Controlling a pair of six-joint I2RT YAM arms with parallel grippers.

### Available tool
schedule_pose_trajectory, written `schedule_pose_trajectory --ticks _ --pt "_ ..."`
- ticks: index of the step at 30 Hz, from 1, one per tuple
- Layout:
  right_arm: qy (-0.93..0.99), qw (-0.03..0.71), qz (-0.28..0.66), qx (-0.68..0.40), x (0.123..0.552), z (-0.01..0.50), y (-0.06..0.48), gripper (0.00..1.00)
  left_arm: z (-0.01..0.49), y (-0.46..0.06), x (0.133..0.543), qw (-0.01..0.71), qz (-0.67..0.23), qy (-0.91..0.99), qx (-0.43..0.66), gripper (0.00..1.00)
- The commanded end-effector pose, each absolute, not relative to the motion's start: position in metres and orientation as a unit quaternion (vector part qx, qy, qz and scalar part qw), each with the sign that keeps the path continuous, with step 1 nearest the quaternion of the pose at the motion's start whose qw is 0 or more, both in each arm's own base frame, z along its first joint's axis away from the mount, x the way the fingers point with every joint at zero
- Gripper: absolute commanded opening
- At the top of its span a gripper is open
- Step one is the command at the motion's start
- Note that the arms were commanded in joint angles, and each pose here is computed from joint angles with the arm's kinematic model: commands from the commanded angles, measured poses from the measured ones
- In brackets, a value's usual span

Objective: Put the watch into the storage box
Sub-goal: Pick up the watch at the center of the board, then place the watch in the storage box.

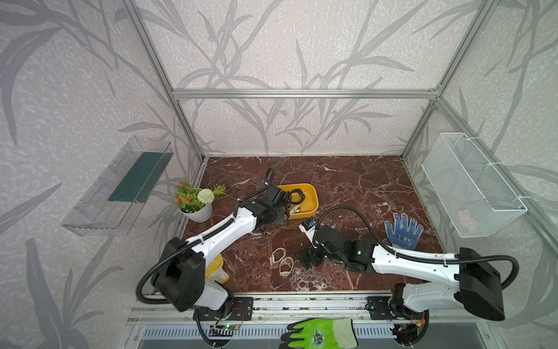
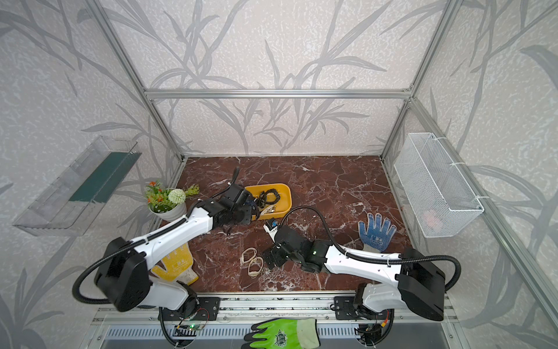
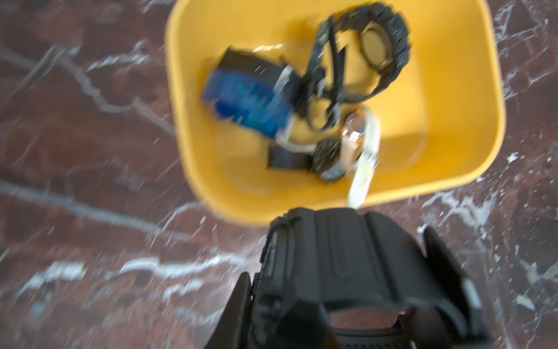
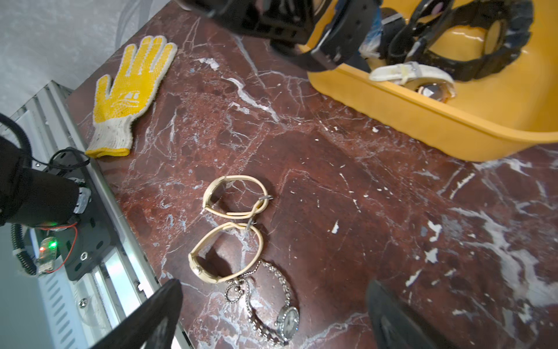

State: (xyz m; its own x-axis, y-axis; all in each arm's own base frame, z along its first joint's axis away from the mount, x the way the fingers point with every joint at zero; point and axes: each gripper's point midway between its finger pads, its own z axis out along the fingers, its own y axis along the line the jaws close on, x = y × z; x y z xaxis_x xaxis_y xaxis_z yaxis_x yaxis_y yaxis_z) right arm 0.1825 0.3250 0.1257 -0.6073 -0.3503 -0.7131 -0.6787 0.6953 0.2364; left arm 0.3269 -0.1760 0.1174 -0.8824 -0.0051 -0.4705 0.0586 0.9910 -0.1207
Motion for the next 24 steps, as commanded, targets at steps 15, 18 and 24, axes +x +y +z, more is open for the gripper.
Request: schedule_pose_trajectory --ticks 15,18,24 --pt "0.879 0.364 0.216 -0.22 0.198 0.135 0.282 0.95 0.081 -0.223 0.4 0.142 -0.031 0.984 0.101 0.22" --pt "0.879 0.366 0.214 -0.218 0.199 0.135 0.28 0.95 0.075 -0.227 0.405 0.134 -0.031 0.986 0.099 0.22" --pt "0.88 0.368 0.212 -0.214 0.201 0.135 0.278 0.95 0.079 -0.23 0.41 0.137 -0.033 0.986 0.094 0.28"
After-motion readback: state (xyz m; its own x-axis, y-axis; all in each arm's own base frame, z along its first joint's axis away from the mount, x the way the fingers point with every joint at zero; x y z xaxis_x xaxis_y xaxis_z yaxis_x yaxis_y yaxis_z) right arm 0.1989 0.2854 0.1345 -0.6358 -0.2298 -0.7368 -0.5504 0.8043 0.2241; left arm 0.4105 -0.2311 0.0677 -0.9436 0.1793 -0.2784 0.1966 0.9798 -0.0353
